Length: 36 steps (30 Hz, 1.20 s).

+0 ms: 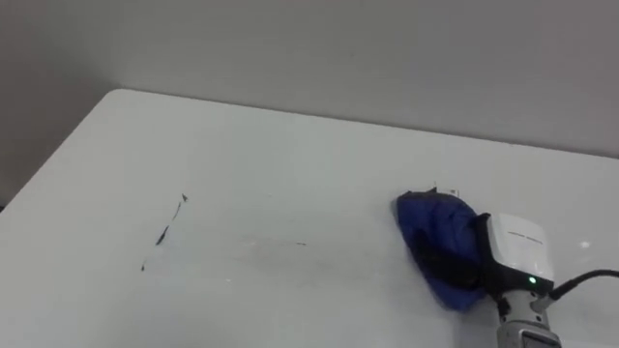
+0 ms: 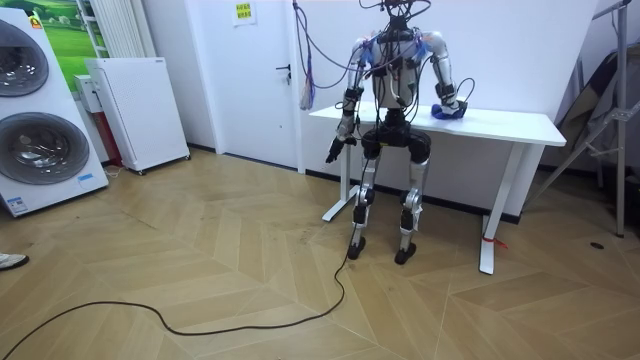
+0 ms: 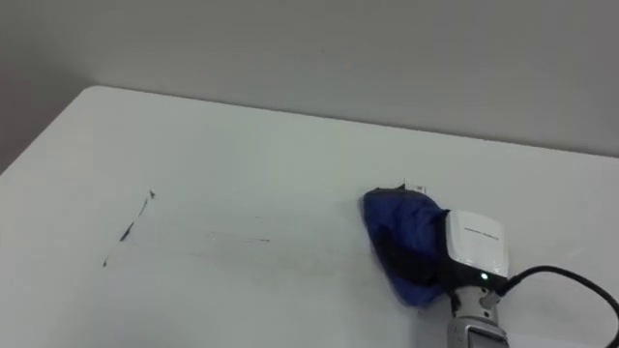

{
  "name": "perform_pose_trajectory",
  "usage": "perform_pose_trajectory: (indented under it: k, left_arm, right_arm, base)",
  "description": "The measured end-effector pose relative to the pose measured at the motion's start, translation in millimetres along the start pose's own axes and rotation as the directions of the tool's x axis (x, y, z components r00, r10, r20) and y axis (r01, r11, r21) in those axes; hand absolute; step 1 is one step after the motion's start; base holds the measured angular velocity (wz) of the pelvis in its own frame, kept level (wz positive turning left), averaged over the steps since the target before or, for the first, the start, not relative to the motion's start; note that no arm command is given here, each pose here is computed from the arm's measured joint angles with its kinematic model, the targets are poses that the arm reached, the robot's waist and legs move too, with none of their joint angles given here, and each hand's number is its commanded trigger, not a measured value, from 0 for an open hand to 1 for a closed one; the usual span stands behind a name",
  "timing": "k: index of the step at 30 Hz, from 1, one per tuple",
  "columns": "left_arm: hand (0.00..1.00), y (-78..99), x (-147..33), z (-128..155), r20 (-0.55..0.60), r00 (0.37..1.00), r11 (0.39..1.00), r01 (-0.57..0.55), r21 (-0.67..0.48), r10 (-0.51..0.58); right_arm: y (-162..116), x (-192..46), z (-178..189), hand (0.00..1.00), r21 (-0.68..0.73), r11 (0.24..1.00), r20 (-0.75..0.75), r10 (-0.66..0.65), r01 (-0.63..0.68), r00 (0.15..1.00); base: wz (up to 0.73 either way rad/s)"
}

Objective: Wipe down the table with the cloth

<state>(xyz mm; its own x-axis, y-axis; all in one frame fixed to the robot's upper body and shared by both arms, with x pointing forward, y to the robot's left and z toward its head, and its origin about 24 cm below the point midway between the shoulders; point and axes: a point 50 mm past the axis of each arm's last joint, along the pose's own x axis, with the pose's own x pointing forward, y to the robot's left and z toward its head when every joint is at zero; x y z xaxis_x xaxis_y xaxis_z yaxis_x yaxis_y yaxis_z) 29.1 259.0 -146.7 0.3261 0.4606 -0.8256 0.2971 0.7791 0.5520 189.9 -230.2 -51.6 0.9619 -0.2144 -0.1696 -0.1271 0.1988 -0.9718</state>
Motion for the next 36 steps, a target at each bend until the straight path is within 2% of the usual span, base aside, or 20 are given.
perform_pose_trajectory:
  k: [7, 21, 30, 36]
  left_arm:
    - [0.0, 0.6, 3.6, 15.9, 0.035, 0.999, 0.999, 0.003, -0.033, -0.002]
    - [0.0, 5.2, 2.6, 8.4, 0.015, 1.0, 0.997, -0.025, -0.069, 0.026]
    - [0.0, 8.0, 1.9, 4.7, 0.007, 1.0, 0.995, -0.02, -0.099, 0.021]
    - [0.0, 9.2, -0.1, -4.7, -0.004, 1.0, 0.993, -0.011, -0.122, 0.011]
  right_arm:
    - [-0.4, 0.4, 20.3, 0.0, 0.033, 0.999, 0.057, 0.025, -0.027, 0.998]
    - [-7.7, -4.3, 26.7, 0.0, 0.06, 0.997, 0.109, 0.033, -0.039, 0.994]
    - [-15.7, -5.1, 13.8, 0.0, 0.111, 0.992, 0.069, 0.051, -0.058, 0.996]
    - [-26.5, -5.9, -9.1, 0.0, 0.134, 0.991, -0.021, 0.017, -0.014, 1.0]
  base:
    - [-0.14]
    - [-0.05]
    - [-0.05]
    - [-0.12]
